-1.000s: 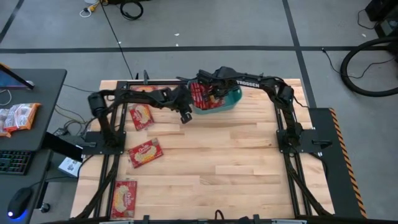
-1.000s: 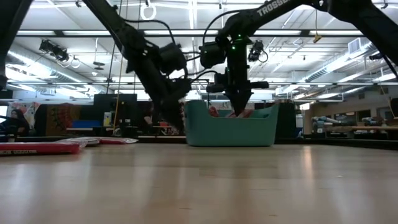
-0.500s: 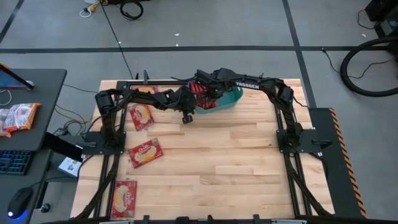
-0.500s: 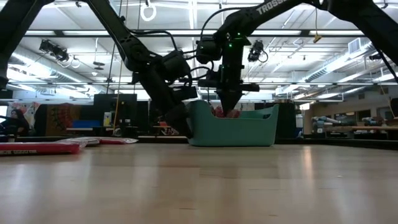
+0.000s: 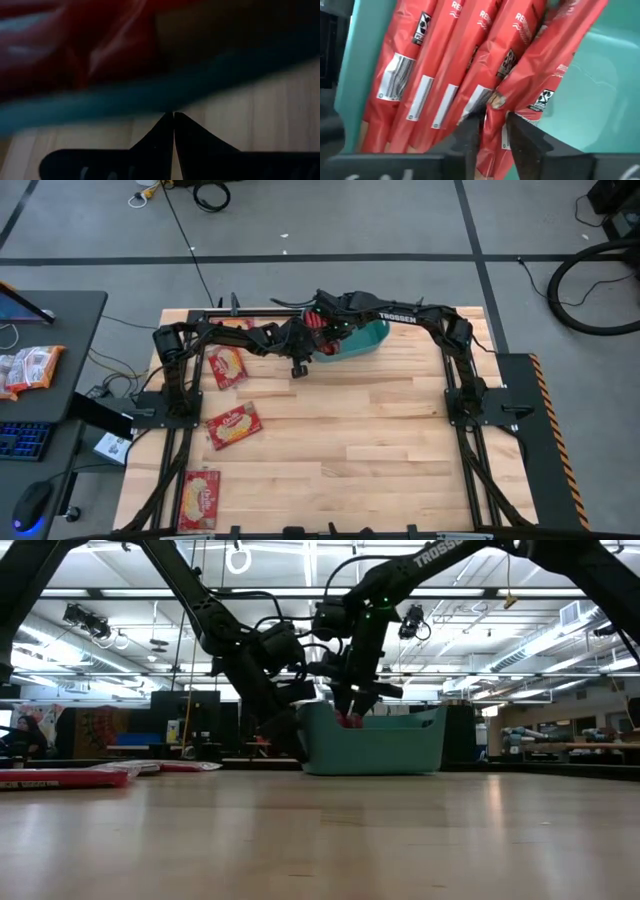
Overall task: Sort popcorn bags into baskets
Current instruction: Put the popcorn bag into the bin
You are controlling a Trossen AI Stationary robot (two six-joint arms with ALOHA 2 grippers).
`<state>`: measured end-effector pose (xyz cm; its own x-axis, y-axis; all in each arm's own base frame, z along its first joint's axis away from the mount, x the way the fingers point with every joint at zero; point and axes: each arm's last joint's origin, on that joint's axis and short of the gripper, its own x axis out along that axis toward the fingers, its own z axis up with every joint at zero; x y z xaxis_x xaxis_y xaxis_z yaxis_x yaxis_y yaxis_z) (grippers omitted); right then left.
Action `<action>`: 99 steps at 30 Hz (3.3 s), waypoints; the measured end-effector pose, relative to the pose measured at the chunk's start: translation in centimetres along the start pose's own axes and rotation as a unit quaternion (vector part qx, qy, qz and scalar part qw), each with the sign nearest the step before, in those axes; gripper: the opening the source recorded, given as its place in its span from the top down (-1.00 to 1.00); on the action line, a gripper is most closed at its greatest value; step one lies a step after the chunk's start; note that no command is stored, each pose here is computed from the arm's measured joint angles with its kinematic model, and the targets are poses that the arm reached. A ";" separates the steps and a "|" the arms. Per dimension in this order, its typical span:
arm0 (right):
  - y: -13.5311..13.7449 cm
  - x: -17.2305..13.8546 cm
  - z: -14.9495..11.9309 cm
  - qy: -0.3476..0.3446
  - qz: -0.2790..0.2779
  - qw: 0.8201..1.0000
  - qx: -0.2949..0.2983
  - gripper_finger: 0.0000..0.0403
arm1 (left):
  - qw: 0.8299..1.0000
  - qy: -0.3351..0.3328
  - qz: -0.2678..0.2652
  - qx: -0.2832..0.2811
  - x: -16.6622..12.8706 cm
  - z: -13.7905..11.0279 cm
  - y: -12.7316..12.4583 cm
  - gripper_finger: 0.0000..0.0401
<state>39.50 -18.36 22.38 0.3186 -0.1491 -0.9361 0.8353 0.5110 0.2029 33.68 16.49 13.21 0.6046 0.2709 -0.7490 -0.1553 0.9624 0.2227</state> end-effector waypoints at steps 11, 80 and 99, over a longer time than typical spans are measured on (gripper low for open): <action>-0.8 0.0 0.6 -0.008 -0.003 1.000 -0.023 0.24 | 1.000 0.009 -0.001 0.004 0.0 -0.1 0.0 0.90; -1.5 -0.1 1.1 -0.026 0.152 0.866 -0.475 0.21 | 0.991 0.094 0.059 0.068 -5.5 -0.1 2.0 0.90; -10.3 -1.3 2.4 0.026 -0.076 0.838 -0.540 0.22 | 0.995 0.051 0.088 -0.006 -4.8 0.2 3.0 0.90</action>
<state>31.60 -25.45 22.21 0.2015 -0.2599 -0.9444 -0.0360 0.9615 -0.2723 30.47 18.07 17.56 0.4856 0.4348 -0.7584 -0.2615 0.9000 0.3487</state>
